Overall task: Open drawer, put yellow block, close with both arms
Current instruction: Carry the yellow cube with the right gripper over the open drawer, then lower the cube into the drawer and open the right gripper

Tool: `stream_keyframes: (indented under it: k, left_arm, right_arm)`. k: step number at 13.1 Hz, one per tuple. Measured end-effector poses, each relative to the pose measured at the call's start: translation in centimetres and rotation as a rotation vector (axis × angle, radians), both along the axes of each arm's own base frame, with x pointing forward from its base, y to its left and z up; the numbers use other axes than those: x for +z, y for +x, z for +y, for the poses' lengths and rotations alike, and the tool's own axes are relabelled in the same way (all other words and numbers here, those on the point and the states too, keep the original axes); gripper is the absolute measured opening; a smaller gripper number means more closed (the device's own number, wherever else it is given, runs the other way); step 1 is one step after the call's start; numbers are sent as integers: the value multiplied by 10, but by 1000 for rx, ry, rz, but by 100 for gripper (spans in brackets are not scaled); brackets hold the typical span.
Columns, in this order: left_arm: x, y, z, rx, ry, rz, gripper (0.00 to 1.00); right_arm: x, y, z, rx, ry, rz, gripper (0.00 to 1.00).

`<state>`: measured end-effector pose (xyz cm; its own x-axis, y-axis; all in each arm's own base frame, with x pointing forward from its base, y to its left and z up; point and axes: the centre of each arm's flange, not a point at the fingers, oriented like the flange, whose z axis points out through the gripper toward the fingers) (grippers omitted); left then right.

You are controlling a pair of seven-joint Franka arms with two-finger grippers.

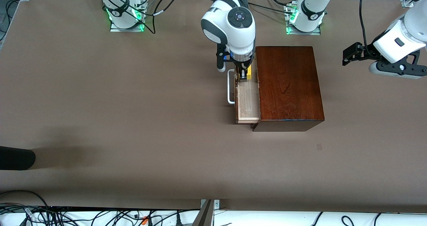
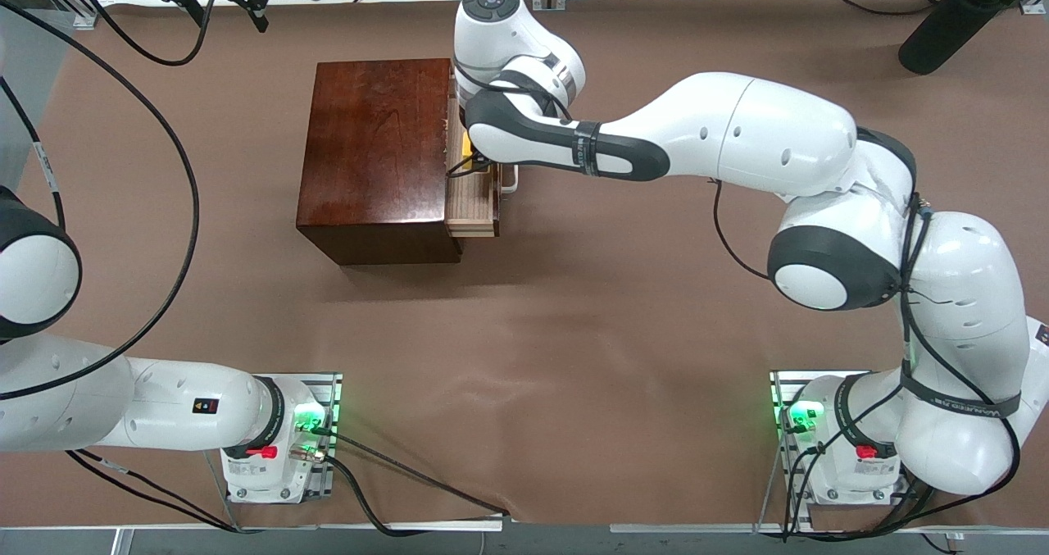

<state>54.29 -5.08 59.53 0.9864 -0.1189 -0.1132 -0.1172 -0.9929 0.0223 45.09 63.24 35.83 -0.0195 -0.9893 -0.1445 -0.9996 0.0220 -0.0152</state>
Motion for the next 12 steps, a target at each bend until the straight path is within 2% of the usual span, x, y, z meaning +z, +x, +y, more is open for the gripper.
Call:
stream_keyframes:
  k: [3,10,11,12]
  left_arm:
    - [0,0,0,0,0,0,100]
    - [2,0,0,0,0,-4,100]
    - [2,0,0,0,0,-4,100]
    - [2,0,0,0,0,-4,100]
  right_arm:
    - [-19,5,4,-25,5,-29,56]
    - [-44,-2,15,-20,23,-39,56]
    - [-44,-2,16,-20,24,-40,61]
    - [-43,-2,16,-20,25,-41,71]
